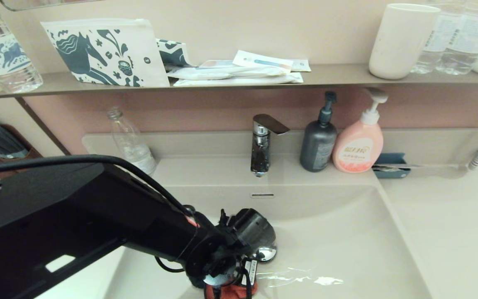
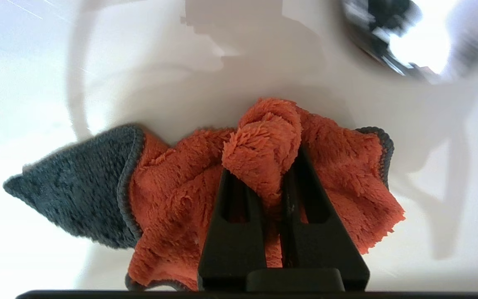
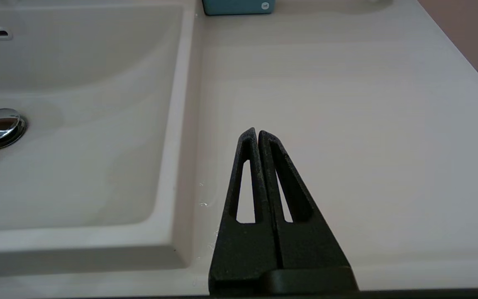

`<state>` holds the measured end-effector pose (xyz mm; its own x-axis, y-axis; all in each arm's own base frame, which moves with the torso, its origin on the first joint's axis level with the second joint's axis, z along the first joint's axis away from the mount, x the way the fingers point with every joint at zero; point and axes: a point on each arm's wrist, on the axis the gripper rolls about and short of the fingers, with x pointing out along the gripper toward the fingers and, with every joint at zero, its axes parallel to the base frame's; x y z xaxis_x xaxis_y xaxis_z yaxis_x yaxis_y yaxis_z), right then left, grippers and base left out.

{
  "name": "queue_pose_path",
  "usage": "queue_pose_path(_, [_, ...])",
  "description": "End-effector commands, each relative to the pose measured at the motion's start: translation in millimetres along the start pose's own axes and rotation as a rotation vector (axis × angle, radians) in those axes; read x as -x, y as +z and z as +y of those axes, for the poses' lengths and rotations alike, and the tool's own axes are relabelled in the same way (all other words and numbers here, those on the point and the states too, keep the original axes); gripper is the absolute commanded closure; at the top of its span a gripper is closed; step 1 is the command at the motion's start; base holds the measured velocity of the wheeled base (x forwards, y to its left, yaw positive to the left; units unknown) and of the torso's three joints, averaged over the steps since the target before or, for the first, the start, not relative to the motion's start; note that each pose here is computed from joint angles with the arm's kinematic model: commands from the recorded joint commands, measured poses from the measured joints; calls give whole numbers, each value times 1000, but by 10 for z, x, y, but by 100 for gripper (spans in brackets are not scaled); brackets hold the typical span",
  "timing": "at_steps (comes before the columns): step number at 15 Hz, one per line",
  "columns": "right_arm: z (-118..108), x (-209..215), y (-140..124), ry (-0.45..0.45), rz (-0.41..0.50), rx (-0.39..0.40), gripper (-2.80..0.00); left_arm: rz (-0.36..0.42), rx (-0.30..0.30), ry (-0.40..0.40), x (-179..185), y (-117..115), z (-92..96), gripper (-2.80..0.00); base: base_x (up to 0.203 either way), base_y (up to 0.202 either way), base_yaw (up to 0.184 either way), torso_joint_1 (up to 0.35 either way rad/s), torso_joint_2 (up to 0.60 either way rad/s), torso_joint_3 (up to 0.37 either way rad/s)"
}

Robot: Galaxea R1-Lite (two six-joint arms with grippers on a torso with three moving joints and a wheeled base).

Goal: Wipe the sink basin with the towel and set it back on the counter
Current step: Wipe the sink

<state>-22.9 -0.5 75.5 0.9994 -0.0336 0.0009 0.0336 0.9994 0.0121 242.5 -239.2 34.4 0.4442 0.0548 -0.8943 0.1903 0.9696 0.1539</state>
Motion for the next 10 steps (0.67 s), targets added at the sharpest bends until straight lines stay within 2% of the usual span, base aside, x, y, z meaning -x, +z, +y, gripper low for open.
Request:
queue_pose_path(1, [0,-1,0,0,1,0,0,-24,19,26,12,130,203,0,0,0,0,0,0,0])
queue_pose_path(5, [0,-1,0,0,1,0,0,-80,8,50,95,330,546,0,0,0,0,0,0,0])
queue_pose_path(10, [0,-1,0,0,1,0,0,-217,69,12,42,456,582,0,0,0,0,0,0,0])
